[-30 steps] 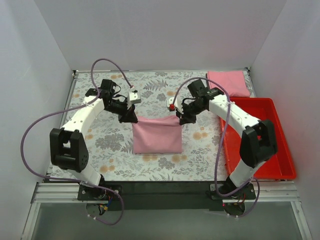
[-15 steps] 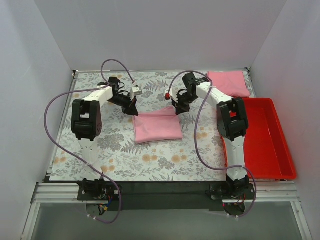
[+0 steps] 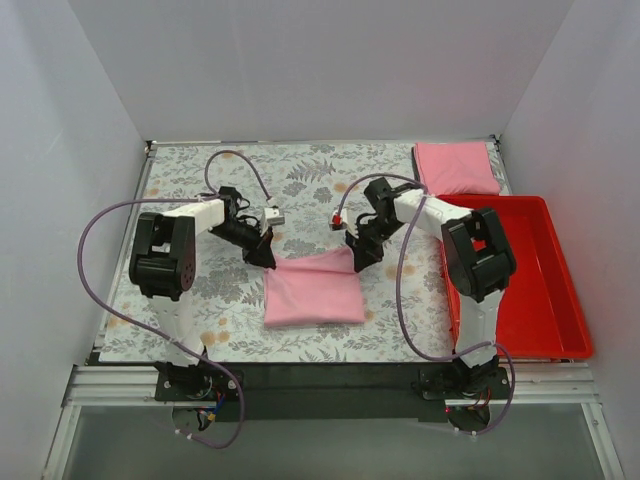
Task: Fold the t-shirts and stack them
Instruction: Fold the tshirt
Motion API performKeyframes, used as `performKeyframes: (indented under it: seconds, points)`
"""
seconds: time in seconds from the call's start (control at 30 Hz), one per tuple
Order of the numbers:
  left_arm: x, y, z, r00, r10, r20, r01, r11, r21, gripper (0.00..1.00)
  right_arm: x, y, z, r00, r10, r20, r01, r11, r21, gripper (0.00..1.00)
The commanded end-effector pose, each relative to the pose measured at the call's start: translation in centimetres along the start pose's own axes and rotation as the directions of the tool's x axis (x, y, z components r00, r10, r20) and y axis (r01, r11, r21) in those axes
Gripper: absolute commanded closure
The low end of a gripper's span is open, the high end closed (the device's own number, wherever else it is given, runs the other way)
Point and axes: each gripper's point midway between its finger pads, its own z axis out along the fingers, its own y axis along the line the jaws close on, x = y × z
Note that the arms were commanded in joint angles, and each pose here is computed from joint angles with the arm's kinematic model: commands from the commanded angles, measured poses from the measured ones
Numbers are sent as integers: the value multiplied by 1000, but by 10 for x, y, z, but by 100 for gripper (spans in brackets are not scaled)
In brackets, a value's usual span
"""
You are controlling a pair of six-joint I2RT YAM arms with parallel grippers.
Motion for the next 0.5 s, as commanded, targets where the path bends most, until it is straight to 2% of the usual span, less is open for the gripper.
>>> performKeyframes:
  seconds: [0.0, 0.03, 0.07, 0.1, 0.13, 0.17, 0.2, 0.27, 0.33, 0.47]
  points:
    - [-3, -44, -13, 996, 89, 10, -89, 996, 31, 99, -17, 62, -9, 996, 68, 49, -63, 994, -93, 92]
    - [-3, -51, -13, 995, 95, 20, -96, 995, 42, 93, -17, 71, -9, 992, 118, 54, -111, 988, -110, 81]
    - [2, -57, -13, 995, 98, 20, -99, 994, 46, 90, -26, 77, -14, 987, 136, 83, -125, 984, -125, 65]
    - [-3, -60, -18, 992, 120, 28, -121, 992, 30, 79, -29, 79, -17, 983, 162, 90, -150, 980, -128, 61]
    - [-6, -63, -20, 990, 133, 38, -135, 990, 29, 74, -32, 80, -20, 978, 184, 98, -170, 977, -131, 59]
    - [-13, -65, -24, 987, 153, 58, -155, 988, 20, 66, -44, 80, -27, 967, 219, 133, -200, 969, -142, 50]
    - [-25, -66, -31, 979, 189, 83, -189, 982, -5, 62, -48, 74, -36, 954, 251, 162, -229, 963, -143, 47]
    - [-46, -68, -38, 962, 234, 142, -232, 972, -28, 60, -68, 63, -50, 921, 313, 234, -276, 945, -176, 45]
    - [-71, -70, -43, 941, 273, 199, -267, 962, -56, 58, -77, 46, -62, 889, 360, 282, -316, 930, -190, 49]
    - [-89, -86, -21, 928, 318, 196, -317, 948, -34, 58, -98, 19, -54, 828, 472, 301, -395, 874, -285, 69]
